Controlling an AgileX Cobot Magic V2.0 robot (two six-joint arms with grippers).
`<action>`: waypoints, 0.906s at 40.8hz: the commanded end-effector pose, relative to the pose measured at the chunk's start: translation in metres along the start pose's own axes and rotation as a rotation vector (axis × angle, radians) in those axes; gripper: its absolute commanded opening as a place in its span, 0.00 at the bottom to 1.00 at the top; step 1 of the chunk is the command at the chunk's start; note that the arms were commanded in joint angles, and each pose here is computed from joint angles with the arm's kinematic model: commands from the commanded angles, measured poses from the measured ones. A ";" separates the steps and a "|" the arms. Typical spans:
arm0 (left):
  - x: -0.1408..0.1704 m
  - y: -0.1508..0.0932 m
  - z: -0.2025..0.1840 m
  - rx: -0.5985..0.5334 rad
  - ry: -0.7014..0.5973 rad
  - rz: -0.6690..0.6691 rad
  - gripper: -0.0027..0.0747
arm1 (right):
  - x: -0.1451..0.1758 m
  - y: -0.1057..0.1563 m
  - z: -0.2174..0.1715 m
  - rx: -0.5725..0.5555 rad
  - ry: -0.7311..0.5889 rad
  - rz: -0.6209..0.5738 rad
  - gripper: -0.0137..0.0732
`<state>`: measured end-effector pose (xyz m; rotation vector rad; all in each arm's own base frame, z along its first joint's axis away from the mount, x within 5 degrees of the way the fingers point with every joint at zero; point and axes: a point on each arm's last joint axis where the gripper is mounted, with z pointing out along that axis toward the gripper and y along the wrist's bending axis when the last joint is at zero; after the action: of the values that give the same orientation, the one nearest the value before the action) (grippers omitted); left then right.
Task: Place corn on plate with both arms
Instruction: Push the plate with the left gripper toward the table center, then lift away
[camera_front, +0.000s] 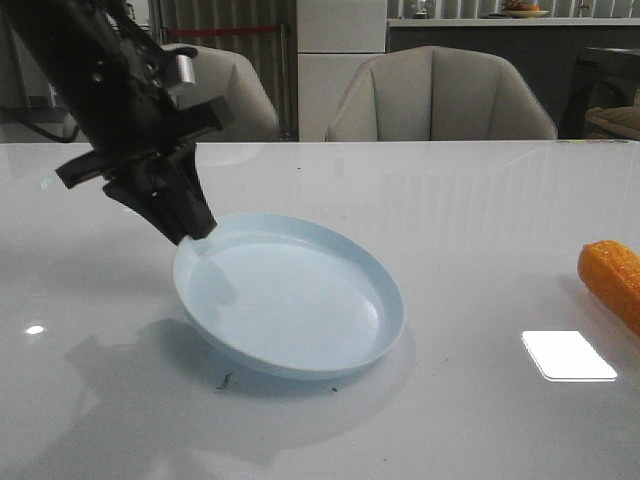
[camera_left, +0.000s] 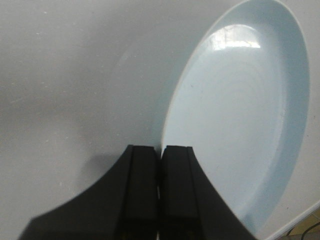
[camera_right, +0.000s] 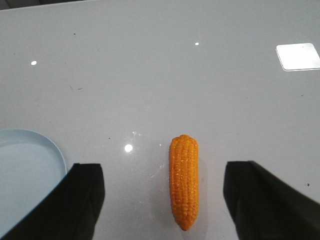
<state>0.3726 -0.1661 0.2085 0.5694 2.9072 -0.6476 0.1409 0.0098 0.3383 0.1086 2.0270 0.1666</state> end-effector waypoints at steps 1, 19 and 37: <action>-0.008 -0.021 -0.011 0.036 -0.082 0.018 0.16 | -0.017 0.003 -0.006 -0.015 -0.108 -0.002 0.84; -0.017 -0.013 -0.022 -0.139 -0.080 0.145 0.70 | -0.017 0.003 -0.006 -0.014 -0.103 -0.002 0.84; -0.047 -0.033 -0.115 -0.163 -0.382 0.175 0.76 | -0.013 0.001 0.022 0.008 0.012 -0.014 0.79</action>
<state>0.4067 -0.1714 0.2727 0.6965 2.6831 -0.4142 0.1529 0.0105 0.3356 0.1106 2.0405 0.1648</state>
